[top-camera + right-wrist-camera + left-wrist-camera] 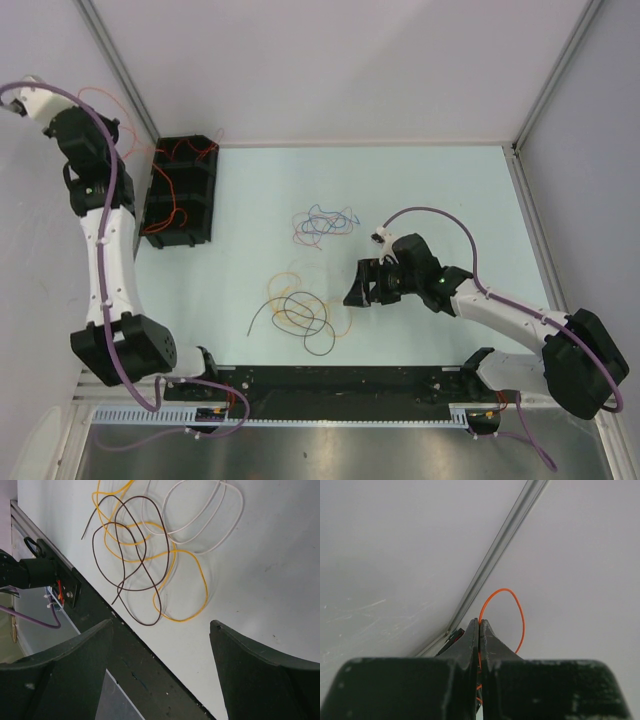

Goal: Untangle the cables

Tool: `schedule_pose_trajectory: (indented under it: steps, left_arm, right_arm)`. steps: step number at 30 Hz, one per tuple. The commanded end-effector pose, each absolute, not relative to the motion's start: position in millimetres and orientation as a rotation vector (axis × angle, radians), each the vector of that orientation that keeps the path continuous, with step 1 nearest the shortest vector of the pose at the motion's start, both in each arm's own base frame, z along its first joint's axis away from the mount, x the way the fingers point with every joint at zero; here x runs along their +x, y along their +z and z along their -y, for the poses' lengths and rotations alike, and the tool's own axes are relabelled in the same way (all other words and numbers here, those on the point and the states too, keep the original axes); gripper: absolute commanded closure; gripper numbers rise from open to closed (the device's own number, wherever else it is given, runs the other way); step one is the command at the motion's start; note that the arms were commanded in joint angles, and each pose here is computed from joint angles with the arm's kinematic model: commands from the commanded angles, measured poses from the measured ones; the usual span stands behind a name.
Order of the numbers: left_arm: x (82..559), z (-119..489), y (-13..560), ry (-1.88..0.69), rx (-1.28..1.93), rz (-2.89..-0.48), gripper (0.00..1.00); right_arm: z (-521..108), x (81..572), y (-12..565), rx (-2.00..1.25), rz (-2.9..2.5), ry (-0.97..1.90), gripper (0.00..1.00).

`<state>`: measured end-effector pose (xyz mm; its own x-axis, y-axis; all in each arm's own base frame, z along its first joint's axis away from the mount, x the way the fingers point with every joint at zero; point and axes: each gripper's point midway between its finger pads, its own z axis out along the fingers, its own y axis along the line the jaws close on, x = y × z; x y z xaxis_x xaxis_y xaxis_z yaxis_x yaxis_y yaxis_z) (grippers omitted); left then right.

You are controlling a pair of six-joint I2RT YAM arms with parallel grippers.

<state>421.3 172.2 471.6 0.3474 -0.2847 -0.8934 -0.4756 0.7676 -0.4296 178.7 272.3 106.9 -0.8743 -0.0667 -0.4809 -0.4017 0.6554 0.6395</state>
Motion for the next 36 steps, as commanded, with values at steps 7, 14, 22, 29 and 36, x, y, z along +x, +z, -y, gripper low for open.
schedule_pose_trajectory:
  steps: [7,14,22,29,36]
  left_arm:
    - [375,-162,406,0.103,-0.820,-1.243,1.00]
    - [378,-159,367,0.130,-0.800,-1.352,1.00]
    - [385,-161,324,0.176,-0.818,-1.515,1.00]
    - [405,-163,282,0.200,-0.820,-1.660,1.00]
    - [423,-165,254,0.211,-0.785,-1.744,1.00]
  right_arm:
    - [-283,181,113,-0.398,-2.407,1.137,0.17]
    - [-283,179,113,-0.415,-2.403,1.144,0.18]
    - [-278,179,112,-0.414,-2.395,1.135,0.18]
    - [-279,180,111,-0.422,-2.393,1.145,0.18]
    - [-277,183,111,-0.410,-2.384,1.157,0.17]
